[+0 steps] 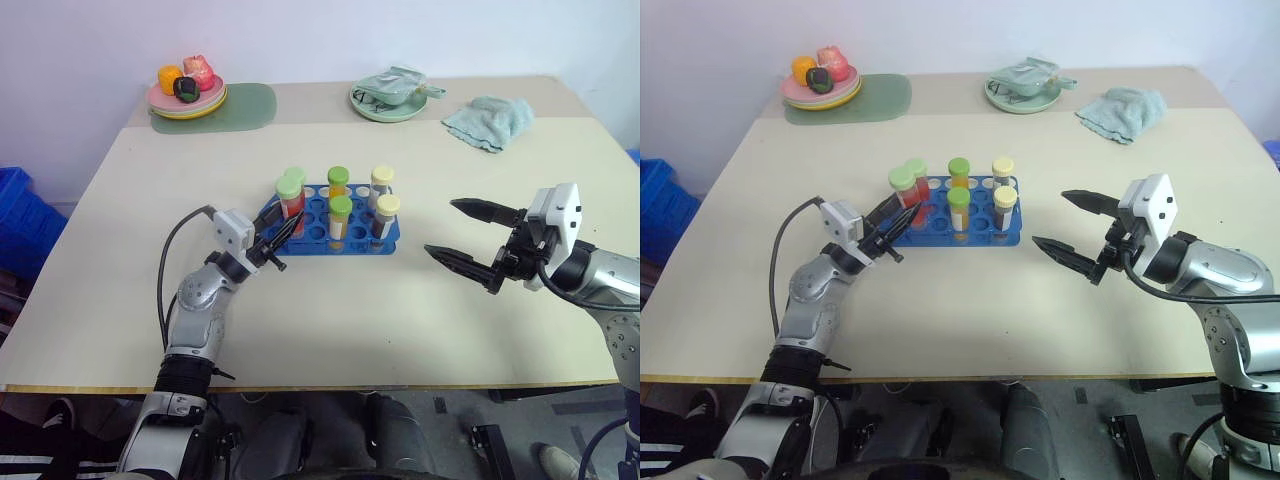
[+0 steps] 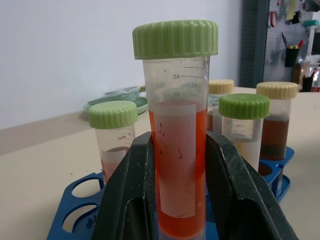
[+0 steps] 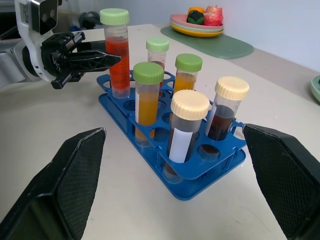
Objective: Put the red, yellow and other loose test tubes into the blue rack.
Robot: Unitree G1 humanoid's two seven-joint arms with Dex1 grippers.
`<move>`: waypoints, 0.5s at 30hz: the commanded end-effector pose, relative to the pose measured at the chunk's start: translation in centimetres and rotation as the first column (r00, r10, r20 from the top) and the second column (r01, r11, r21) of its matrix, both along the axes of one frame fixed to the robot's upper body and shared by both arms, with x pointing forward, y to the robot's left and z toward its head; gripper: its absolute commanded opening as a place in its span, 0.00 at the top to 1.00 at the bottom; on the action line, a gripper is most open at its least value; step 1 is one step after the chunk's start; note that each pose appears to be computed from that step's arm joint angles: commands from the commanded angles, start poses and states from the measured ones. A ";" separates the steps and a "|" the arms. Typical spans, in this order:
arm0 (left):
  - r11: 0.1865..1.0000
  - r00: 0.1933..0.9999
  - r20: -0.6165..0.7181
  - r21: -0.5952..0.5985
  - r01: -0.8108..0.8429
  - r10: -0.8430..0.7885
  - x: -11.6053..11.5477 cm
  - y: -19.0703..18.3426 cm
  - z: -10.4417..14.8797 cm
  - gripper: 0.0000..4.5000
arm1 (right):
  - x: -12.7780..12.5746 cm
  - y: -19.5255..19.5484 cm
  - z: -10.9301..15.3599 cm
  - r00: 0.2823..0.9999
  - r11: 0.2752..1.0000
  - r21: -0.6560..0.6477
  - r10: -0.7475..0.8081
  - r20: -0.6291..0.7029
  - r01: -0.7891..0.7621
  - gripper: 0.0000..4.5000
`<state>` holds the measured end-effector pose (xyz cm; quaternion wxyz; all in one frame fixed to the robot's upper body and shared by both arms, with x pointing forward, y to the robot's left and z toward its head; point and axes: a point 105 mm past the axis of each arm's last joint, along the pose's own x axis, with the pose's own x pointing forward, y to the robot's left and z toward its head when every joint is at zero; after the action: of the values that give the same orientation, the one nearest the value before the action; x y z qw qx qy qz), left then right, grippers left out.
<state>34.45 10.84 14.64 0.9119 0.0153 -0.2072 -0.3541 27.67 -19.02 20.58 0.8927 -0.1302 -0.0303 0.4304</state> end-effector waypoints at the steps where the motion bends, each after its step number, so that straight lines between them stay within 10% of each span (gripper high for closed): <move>1: 1.000 1.000 0.024 -0.022 -0.006 0.007 0.0 0.3 0.7 0.81 | -0.3 0.1 1.6 0.998 1.000 -0.007 0.003 0.067 -0.002 0.00; 15: 0.999 1.000 -0.018 -0.035 0.015 -0.015 -0.5 -0.5 -0.3 0.81 | -0.4 0.1 1.7 0.997 1.000 -0.010 -0.005 0.081 0.006 0.00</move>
<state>34.28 10.63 13.54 0.9164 -0.0083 -0.1885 -0.3529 27.77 -19.07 20.68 0.8956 -0.1313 -0.0330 0.4238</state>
